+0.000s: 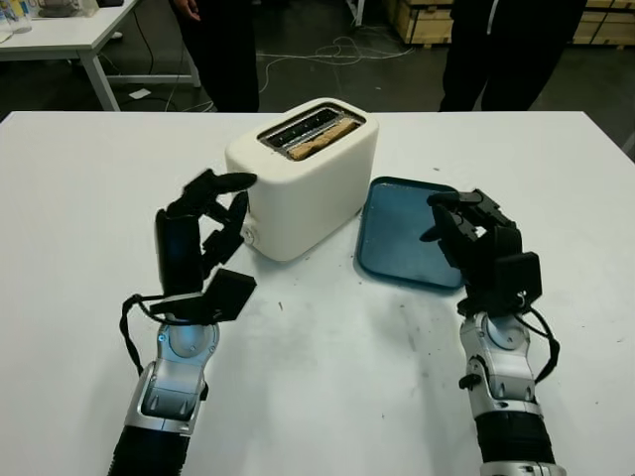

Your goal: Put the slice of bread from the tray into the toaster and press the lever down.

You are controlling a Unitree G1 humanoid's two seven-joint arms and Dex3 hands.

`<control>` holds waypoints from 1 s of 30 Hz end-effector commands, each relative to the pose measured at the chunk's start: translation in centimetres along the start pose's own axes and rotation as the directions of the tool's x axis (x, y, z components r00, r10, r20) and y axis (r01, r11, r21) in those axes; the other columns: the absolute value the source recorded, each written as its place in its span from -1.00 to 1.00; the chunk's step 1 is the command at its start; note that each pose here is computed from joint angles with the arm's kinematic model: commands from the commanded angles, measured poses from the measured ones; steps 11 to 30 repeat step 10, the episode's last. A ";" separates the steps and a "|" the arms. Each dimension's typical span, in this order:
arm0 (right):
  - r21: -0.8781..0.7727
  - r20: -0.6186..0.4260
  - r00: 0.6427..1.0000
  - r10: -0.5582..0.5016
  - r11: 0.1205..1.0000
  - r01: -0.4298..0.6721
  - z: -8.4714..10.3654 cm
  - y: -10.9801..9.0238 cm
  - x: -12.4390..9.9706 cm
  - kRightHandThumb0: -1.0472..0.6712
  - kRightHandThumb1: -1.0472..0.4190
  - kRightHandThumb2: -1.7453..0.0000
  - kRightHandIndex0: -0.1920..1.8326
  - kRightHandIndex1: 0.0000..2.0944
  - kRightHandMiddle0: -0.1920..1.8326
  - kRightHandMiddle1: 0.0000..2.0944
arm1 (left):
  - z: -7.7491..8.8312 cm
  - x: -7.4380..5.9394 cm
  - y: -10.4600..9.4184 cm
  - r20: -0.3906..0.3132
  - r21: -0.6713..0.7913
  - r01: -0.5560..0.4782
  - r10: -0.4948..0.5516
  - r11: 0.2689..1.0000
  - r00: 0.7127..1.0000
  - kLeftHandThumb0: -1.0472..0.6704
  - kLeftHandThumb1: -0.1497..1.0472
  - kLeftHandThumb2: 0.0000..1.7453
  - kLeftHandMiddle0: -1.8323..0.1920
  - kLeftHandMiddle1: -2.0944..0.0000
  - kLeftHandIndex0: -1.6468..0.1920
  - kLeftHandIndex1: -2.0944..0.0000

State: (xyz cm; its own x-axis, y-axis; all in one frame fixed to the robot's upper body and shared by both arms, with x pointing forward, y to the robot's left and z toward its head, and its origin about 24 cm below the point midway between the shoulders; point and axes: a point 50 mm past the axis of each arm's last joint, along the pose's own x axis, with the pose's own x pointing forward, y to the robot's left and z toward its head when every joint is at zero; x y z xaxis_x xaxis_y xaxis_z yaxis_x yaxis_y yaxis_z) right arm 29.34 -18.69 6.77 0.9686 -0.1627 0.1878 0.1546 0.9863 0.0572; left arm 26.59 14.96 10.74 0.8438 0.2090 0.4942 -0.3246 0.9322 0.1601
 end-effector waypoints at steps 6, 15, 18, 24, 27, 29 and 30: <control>-0.005 0.083 0.996 -0.035 0.999 0.035 1.5 0.1 0.6 -0.43 -0.83 0.77 -0.08 0.36 0.01 -0.22 | -0.8 -0.9 0.2 -0.009 -0.012 -0.094 0.094 0.996 0.996 -0.41 0.79 -0.59 0.18 -0.67 0.41 -0.63; -0.021 0.090 0.995 -0.033 0.999 0.035 1.5 0.0 0.5 -0.41 -0.83 0.75 -0.10 0.39 0.00 -0.22 | -0.9 -1.1 0.1 -0.022 -0.017 -0.112 0.112 0.994 0.993 -0.41 0.79 -0.58 0.12 -0.67 0.37 -0.66; -0.021 0.090 0.995 -0.033 0.999 0.035 1.5 0.0 0.5 -0.41 -0.83 0.75 -0.10 0.39 0.00 -0.22 | -0.9 -1.1 0.1 -0.022 -0.017 -0.112 0.112 0.994 0.993 -0.41 0.79 -0.58 0.12 -0.67 0.37 -0.66; -0.021 0.090 0.995 -0.033 0.999 0.035 1.5 0.0 0.5 -0.41 -0.83 0.75 -0.10 0.39 0.00 -0.22 | -0.9 -1.1 0.1 -0.022 -0.017 -0.112 0.112 0.994 0.993 -0.41 0.79 -0.58 0.12 -0.67 0.37 -0.66; -0.021 0.090 0.995 -0.033 0.999 0.035 1.5 0.0 0.5 -0.41 -0.83 0.75 -0.10 0.39 0.00 -0.22 | -0.9 -1.1 0.1 -0.022 -0.017 -0.112 0.112 0.994 0.993 -0.41 0.79 -0.58 0.12 -0.67 0.37 -0.66; -0.021 0.090 0.995 -0.033 0.999 0.035 1.5 0.0 0.5 -0.41 -0.83 0.75 -0.10 0.39 0.00 -0.22 | -0.9 -1.1 0.1 -0.022 -0.017 -0.112 0.112 0.994 0.993 -0.41 0.79 -0.58 0.12 -0.67 0.37 -0.66; -0.021 0.090 0.995 -0.033 0.999 0.035 1.5 0.0 0.5 -0.41 -0.83 0.75 -0.10 0.39 0.00 -0.22 | -0.9 -1.1 0.1 -0.022 -0.017 -0.112 0.112 0.994 0.993 -0.41 0.79 -0.58 0.12 -0.67 0.37 -0.66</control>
